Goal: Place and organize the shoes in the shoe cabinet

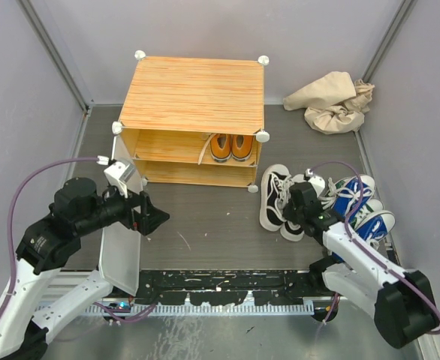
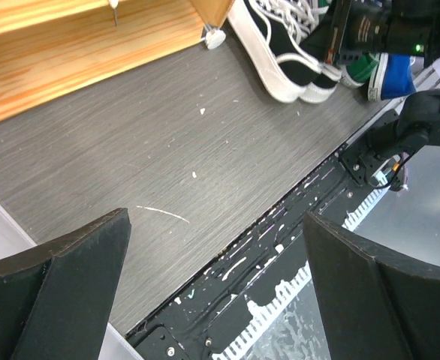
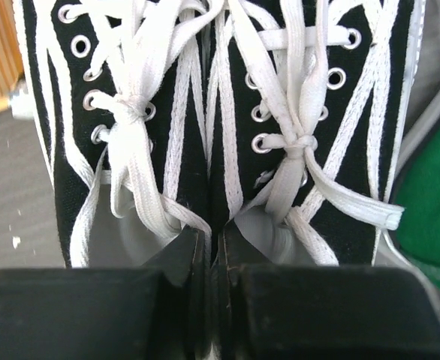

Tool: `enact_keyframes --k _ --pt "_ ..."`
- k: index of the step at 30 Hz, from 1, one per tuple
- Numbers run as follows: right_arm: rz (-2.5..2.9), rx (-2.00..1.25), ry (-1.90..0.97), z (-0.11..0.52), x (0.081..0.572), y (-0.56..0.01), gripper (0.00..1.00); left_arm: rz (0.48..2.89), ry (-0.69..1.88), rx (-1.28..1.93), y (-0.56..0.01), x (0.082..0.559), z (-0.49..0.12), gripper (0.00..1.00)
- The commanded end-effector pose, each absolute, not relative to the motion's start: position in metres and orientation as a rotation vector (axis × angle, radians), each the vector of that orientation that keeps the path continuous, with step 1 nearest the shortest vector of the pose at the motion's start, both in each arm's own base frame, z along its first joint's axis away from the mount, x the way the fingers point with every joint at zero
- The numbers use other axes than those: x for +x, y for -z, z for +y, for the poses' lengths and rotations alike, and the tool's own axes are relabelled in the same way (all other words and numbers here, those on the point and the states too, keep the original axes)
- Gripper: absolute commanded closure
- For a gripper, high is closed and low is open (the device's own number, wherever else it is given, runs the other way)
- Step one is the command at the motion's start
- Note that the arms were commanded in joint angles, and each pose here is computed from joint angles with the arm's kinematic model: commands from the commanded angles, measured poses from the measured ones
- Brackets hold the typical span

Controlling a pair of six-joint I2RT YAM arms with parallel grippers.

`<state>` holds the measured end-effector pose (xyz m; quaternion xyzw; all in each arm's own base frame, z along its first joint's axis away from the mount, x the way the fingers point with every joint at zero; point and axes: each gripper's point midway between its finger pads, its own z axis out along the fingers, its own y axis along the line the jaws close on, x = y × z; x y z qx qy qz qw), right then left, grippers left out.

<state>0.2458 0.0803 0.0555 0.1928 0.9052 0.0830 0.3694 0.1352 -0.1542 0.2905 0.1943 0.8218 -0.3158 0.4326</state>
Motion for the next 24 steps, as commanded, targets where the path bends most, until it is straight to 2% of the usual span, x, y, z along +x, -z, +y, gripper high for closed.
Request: enact_keyframes --k 1,10,15,20,24 --pt "2.289 0.421 -0.303 0.095 0.23 -0.088 0.99 1.944 0.815 0.501 -0.327 0.135 -0.157 0.02" --pt "2.27 0.104 -0.561 0.193 0.167 -0.148 0.99 1.859 0.856 0.508 -0.363 0.133 -0.161 0.02" --pt "2.219 -0.188 -0.55 0.272 0.135 -0.164 0.99 1.834 0.868 0.505 -0.374 0.128 -0.159 0.02" --pt "2.101 -0.296 -0.514 0.331 0.147 -0.191 0.99 1.825 0.849 0.515 -0.38 0.119 -0.151 0.02" --pt "2.069 -0.296 -0.523 0.357 0.167 -0.185 0.99 1.81 0.8 0.507 -0.386 0.11 -0.136 0.02"
